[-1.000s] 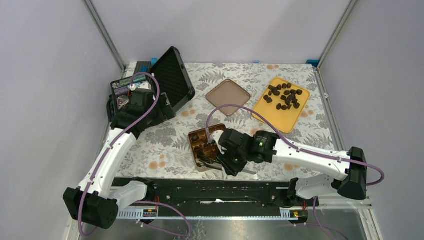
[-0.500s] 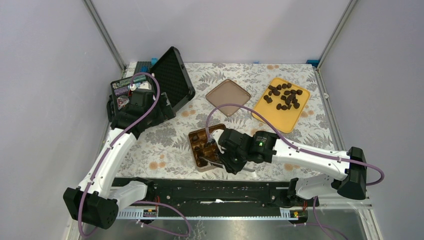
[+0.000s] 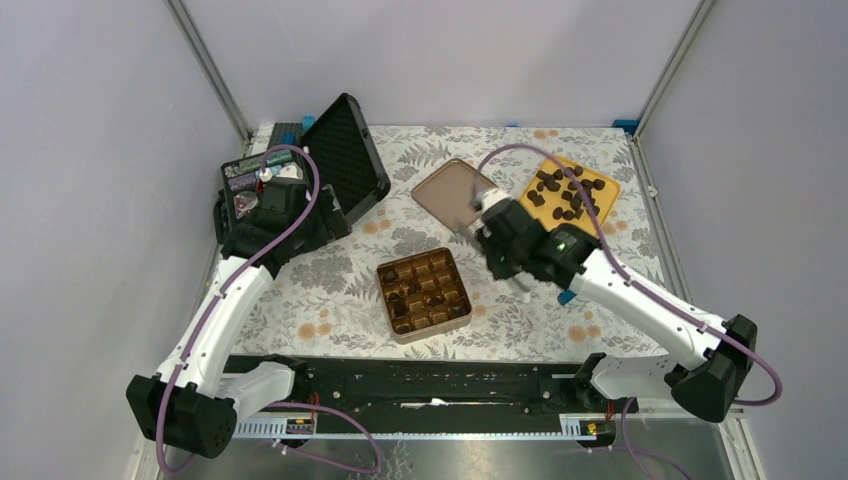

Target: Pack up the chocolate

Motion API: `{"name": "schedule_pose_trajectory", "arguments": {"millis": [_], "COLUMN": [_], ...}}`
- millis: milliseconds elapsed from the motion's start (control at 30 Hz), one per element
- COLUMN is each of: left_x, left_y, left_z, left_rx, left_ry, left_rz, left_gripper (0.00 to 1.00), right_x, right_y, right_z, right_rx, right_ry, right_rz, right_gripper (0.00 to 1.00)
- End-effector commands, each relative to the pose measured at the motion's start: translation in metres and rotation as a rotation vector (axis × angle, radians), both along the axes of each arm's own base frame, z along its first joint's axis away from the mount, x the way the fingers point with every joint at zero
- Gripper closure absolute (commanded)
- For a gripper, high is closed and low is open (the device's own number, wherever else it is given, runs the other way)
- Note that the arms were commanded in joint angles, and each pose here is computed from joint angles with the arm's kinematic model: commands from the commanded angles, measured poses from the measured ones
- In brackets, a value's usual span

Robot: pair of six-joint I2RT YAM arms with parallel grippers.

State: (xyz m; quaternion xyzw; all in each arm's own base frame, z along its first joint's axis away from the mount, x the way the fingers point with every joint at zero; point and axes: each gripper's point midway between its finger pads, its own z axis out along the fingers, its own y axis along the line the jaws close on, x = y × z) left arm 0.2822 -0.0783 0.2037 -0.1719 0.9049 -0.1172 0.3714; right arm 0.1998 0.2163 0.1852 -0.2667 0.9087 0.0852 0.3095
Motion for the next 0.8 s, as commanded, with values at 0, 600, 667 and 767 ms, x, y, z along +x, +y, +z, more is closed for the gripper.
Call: {"name": "schedule_pose_trajectory", "arguments": {"millis": [0, 600, 667, 767], "left_x": [0.005, 0.008, 0.008, 0.008], "left_y": [0.001, 0.003, 0.004, 0.005], "left_z": [0.02, 0.021, 0.02, 0.017], "left_rx": [-0.016, 0.013, 0.02, 0.032], "left_ry": [-0.065, -0.073, -0.073, -0.065], "left_rz": [0.008, -0.007, -0.006, -0.006], "left_gripper": [0.01, 0.01, 0.01, 0.01], "right_x": [0.062, 0.137, 0.137, 0.138], "right_y": [-0.051, -0.142, -0.145, -0.147], "right_z": [0.032, -0.029, -0.035, -0.041], "right_rx": [0.048, 0.05, 0.034, 0.017], "right_ry": [-0.138, 0.044, 0.054, 0.057], "right_rz": [-0.281, -0.671, -0.683, -0.693], "right_gripper": [0.78, 0.58, 0.57, 0.55]}}
